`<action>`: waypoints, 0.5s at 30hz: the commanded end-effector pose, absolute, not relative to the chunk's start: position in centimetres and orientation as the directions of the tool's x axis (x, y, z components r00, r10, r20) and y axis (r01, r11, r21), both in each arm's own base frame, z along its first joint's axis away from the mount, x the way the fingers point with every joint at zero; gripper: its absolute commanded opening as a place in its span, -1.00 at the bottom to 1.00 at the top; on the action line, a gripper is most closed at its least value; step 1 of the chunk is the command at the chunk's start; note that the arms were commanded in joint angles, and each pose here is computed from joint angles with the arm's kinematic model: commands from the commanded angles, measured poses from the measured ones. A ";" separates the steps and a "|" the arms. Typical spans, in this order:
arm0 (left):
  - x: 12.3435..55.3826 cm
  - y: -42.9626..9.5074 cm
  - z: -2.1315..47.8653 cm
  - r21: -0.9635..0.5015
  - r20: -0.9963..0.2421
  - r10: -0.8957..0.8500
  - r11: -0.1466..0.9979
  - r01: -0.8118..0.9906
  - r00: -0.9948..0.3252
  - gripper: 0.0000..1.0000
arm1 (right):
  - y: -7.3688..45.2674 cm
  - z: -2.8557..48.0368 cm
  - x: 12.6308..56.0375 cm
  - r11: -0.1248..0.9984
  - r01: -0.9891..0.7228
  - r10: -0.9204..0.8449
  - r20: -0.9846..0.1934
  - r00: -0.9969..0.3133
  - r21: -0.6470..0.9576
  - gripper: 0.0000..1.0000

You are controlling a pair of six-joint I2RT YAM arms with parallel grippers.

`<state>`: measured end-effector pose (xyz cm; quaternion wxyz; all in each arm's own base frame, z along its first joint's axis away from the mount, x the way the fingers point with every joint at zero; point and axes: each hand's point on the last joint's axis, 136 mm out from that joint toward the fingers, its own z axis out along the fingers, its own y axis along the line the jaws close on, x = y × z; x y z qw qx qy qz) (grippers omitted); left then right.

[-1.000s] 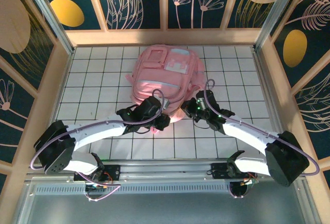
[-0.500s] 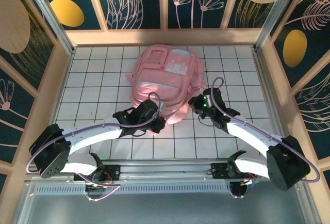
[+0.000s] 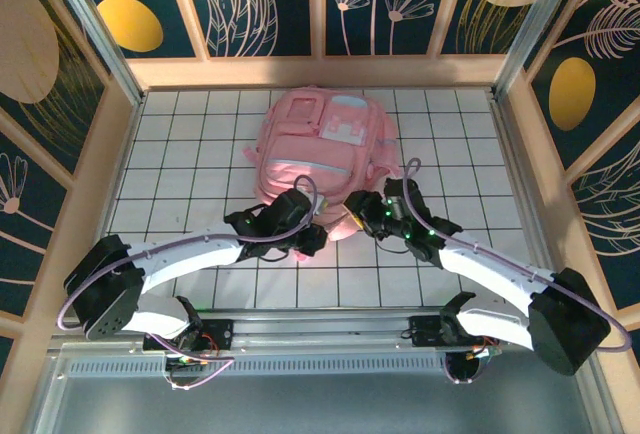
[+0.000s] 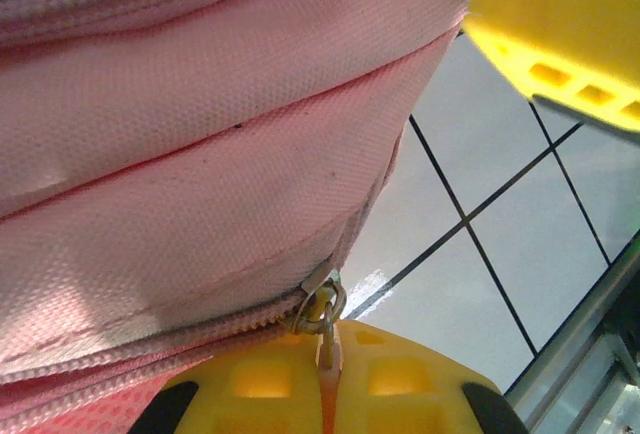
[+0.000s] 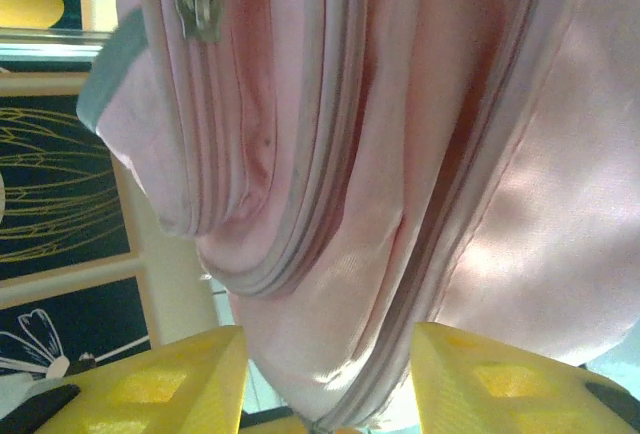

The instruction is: Pack the student bag

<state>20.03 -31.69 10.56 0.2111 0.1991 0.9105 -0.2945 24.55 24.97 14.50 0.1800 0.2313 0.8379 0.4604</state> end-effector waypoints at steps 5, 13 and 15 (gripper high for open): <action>19.9 -34.3 13.2 -0.506 -0.540 0.234 0.678 0.534 -0.808 -1.00 | 26.9 15.7 25.0 0.403 0.228 0.548 -0.034 -0.836 0.886 -0.08; 19.9 -33.8 13.2 -0.486 -0.543 0.236 0.694 0.531 -0.806 -1.00 | 26.6 15.0 26.6 0.457 0.220 0.568 -0.093 -0.818 0.862 -0.84; 19.9 -33.3 12.9 -0.470 -0.543 0.237 0.709 0.526 -0.806 -1.00 | 25.9 15.3 27.2 0.483 0.207 0.582 -0.135 -0.802 0.851 -1.00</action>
